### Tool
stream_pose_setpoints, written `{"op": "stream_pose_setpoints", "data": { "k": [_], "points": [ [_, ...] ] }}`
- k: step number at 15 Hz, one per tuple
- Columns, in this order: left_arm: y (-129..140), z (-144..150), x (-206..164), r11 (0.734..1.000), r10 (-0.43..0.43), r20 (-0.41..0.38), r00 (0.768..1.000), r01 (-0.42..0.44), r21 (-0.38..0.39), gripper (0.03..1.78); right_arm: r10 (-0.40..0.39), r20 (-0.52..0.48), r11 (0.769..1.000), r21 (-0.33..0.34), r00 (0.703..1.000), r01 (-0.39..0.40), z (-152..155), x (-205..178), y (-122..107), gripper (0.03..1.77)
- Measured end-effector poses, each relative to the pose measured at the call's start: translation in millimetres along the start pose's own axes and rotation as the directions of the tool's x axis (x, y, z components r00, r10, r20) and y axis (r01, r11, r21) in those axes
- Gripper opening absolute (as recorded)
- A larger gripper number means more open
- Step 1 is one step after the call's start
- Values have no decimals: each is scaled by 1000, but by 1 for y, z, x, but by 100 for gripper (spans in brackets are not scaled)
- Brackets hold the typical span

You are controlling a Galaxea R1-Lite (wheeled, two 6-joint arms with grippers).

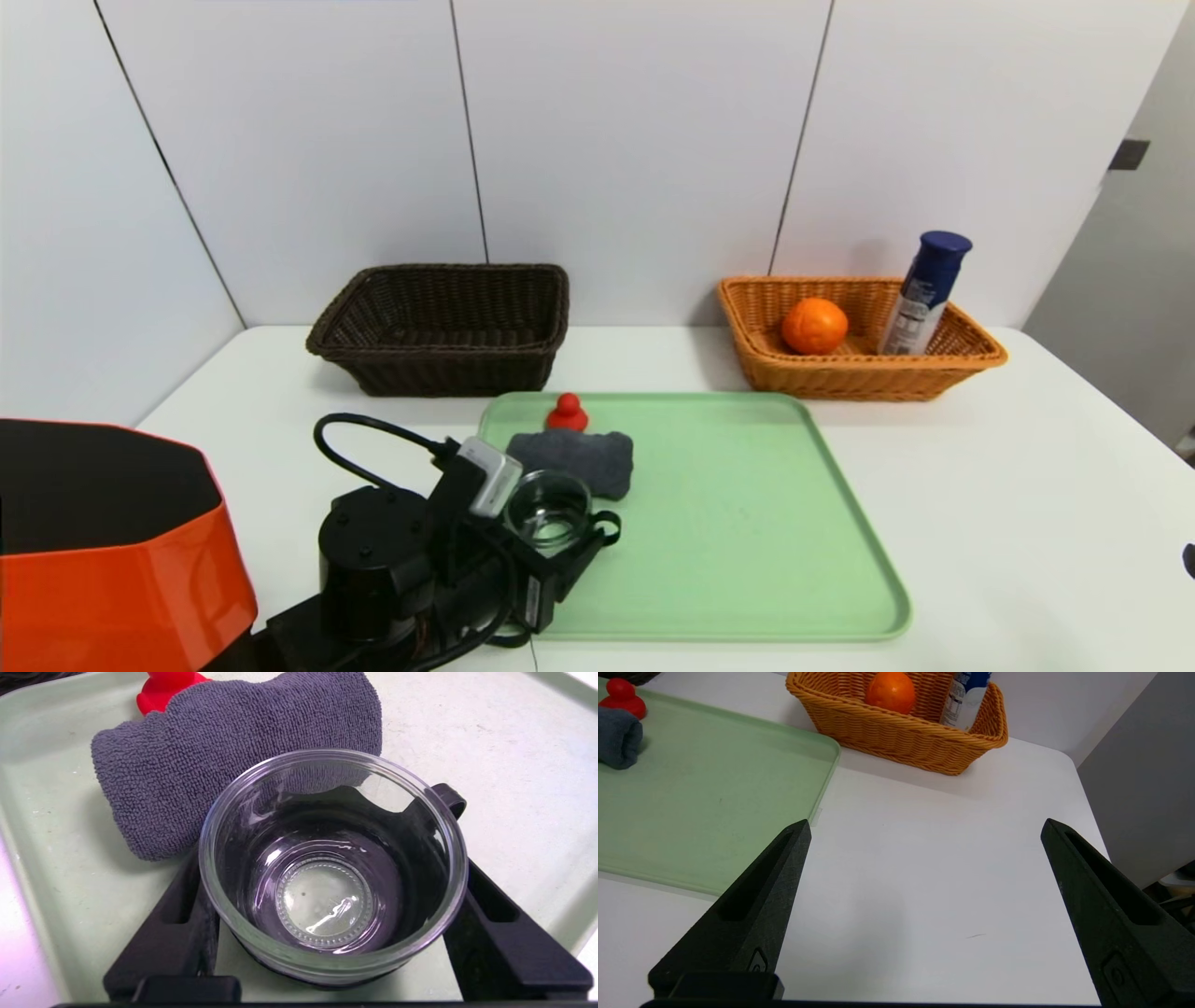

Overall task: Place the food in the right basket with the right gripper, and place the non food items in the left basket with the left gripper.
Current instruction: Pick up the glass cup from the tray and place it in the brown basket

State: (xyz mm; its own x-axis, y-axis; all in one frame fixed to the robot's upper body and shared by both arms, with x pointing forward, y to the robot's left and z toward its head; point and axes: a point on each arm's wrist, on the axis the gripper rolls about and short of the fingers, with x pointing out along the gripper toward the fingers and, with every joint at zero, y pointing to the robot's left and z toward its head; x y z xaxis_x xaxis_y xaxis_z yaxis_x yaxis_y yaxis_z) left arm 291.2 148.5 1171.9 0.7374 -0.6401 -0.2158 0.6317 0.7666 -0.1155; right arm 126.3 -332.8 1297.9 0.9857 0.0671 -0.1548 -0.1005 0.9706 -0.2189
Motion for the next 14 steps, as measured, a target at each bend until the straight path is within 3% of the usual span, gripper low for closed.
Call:
{"op": "stream_pose_setpoints", "data": {
  "k": [8, 14],
  "points": [
    [0, 3, -3, 1000, 2, 7, 1000, -2, 0, 125, 8, -10, 1000, -1, 1000, -8, -1, 2, 1, 170],
    [-3, 34, -24, 1000, 15, 139, 990, -16, 6, 125, 22, -16, 1000, -1, 1000, -22, -2, 3, 1, 170]
  ]
}}
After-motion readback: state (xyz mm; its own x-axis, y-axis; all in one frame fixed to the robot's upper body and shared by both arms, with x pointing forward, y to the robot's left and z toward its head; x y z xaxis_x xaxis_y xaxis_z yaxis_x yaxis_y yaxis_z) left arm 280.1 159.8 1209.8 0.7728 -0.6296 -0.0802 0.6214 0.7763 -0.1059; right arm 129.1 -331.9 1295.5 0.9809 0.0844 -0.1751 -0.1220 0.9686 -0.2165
